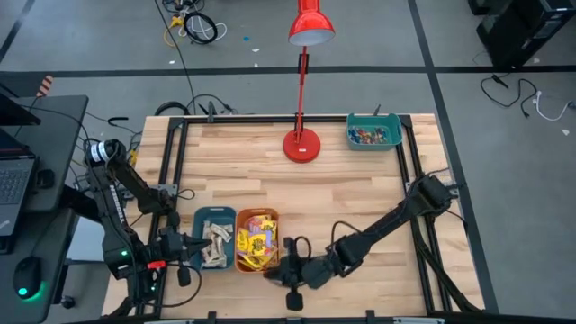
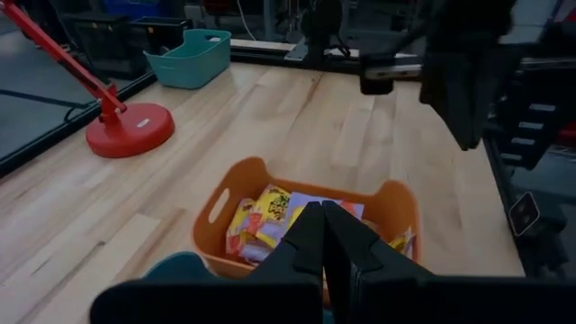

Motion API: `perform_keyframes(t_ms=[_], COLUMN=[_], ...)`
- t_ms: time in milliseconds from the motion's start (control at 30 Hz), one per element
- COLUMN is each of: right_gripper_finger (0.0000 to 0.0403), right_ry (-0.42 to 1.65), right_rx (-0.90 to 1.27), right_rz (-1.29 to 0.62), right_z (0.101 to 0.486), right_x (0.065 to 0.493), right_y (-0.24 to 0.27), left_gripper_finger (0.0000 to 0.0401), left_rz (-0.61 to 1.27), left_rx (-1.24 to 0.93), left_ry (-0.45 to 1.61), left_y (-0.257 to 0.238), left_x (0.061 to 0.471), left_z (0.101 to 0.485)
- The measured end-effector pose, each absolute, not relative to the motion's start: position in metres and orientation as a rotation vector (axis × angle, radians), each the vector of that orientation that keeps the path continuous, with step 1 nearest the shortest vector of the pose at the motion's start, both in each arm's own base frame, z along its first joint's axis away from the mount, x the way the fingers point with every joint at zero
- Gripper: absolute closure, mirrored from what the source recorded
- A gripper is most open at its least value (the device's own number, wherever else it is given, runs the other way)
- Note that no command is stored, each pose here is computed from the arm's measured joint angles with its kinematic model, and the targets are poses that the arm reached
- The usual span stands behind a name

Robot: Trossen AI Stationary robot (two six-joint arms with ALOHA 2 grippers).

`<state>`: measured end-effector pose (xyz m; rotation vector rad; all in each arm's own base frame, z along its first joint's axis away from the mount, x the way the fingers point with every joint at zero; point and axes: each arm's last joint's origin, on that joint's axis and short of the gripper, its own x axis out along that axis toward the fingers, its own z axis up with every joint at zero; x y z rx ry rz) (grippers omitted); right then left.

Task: Sort candy
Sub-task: Move the orange bin to the right of the blue bin

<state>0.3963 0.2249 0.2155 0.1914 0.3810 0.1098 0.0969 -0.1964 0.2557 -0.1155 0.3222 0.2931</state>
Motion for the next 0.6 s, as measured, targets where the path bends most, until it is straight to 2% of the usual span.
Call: perform_keyframes(t_ms=[333, 600], right_gripper_finger=[0.0403, 0.0403], right_ry=[0.524, 0.542], right_rx=[0.075, 0.046], right_rz=[0.008, 0.002], right_z=[0.218, 0.189], right_x=[0.417, 0.439], right_y=[0.265, 0.276], left_gripper_finger=[0.0401, 0.0401], left_rz=[0.284, 0.283], left_rx=[-0.168, -0.196], left_ry=[0.311, 0.278], left_y=[-0.215, -0.236], left_x=[0.103, 0.111], left_z=[0.243, 0.223])
